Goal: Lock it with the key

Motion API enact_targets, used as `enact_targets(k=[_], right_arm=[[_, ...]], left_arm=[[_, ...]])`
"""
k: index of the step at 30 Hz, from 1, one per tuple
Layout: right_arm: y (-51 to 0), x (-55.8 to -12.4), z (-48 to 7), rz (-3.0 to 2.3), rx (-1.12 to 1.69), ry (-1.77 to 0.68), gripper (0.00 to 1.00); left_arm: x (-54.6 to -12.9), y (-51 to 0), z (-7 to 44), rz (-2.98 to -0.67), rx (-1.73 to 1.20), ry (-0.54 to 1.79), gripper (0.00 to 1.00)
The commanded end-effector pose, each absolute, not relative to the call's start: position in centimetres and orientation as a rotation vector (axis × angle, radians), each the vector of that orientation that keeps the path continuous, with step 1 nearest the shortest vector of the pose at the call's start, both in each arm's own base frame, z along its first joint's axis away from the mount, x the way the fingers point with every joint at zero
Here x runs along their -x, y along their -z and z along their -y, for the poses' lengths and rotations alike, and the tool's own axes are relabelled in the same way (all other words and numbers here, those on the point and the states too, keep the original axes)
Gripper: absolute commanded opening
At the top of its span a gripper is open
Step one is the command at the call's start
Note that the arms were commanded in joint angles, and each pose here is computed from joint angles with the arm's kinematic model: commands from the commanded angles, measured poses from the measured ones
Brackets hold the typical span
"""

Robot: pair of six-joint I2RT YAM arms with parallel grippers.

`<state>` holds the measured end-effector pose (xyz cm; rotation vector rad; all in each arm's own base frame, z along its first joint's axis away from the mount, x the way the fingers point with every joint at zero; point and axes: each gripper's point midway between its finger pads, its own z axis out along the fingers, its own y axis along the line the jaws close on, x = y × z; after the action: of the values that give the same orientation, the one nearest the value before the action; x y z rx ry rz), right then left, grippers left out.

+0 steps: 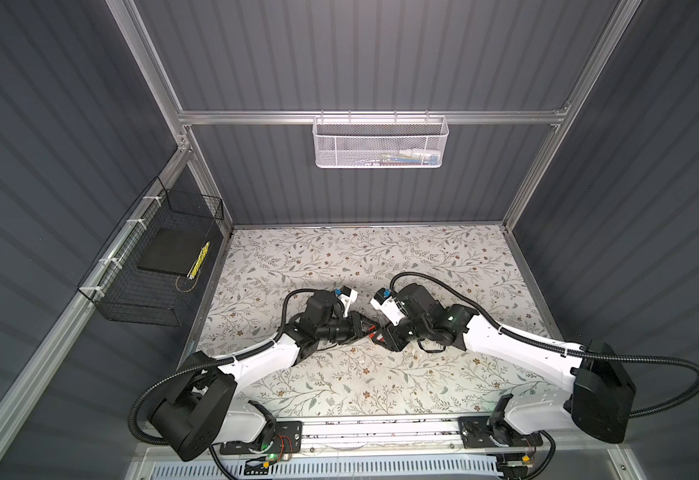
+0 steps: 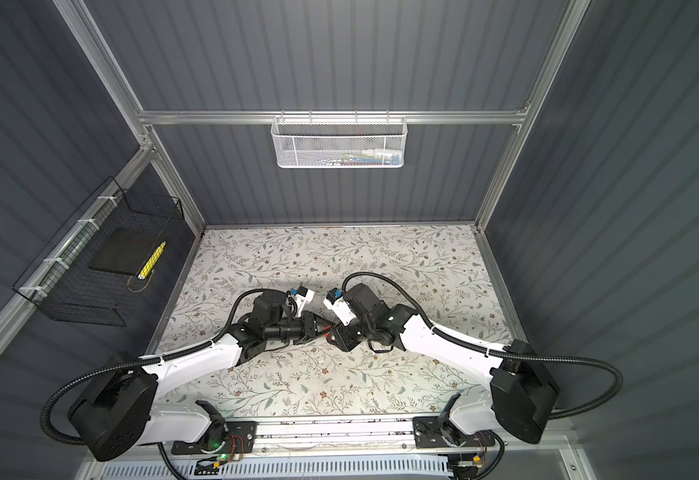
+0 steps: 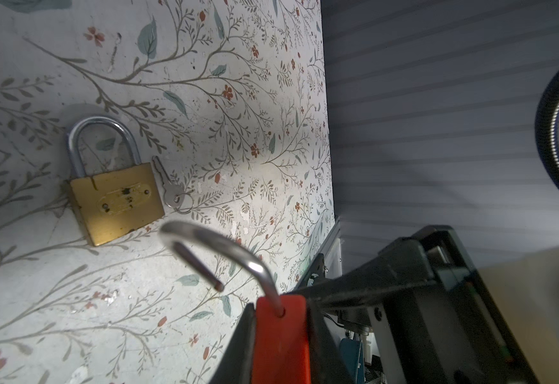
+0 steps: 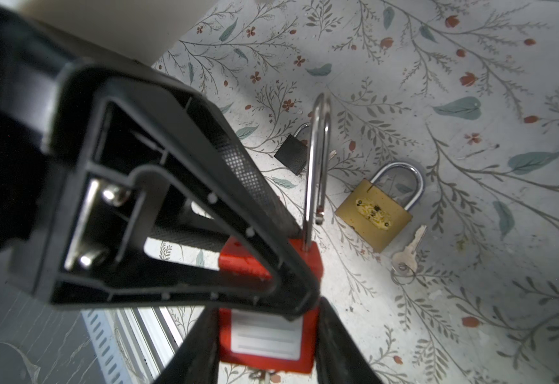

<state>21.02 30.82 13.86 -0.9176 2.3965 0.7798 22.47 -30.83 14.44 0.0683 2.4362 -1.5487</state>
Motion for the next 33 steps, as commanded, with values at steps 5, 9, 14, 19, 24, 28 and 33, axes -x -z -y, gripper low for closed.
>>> enact_targets(k=[5,9,14,19,24,28,33], right_arm=[[-15.2,-21.7,-31.2,-2.317,0.898,-0.781,0.68],[-16.5,-21.9,-30.8,-2.237,0.824,-0.813,0.80],[-18.7,-21.9,-29.9,-2.144,0.716,-0.891,0.85],[-20.4,-21.7,-28.8,-2.051,0.562,-1.142,0.86],[-22.0,-21.6,-28.0,-1.912,0.402,-1.385,0.86],[-23.5,-21.7,-28.2,-1.805,0.324,-1.518,0.87],[-24.1,-22.4,-28.7,-1.728,0.244,-1.639,0.87]], left_arm=[[-22.9,-16.8,31.4,-2.327,-0.107,1.597,0.05],[-23.5,-18.2,30.1,-2.270,-0.085,1.528,0.04],[-24.5,-19.8,28.5,-2.198,-0.020,1.505,0.03],[-24.9,-22.6,28.3,-2.073,-0.025,1.583,0.03],[-25.5,-24.0,28.1,-1.978,0.027,1.639,0.01],[-25.6,-26.1,27.9,-1.762,0.039,1.760,0.01],[-25.4,-27.5,27.5,-1.591,0.044,1.863,0.00]])
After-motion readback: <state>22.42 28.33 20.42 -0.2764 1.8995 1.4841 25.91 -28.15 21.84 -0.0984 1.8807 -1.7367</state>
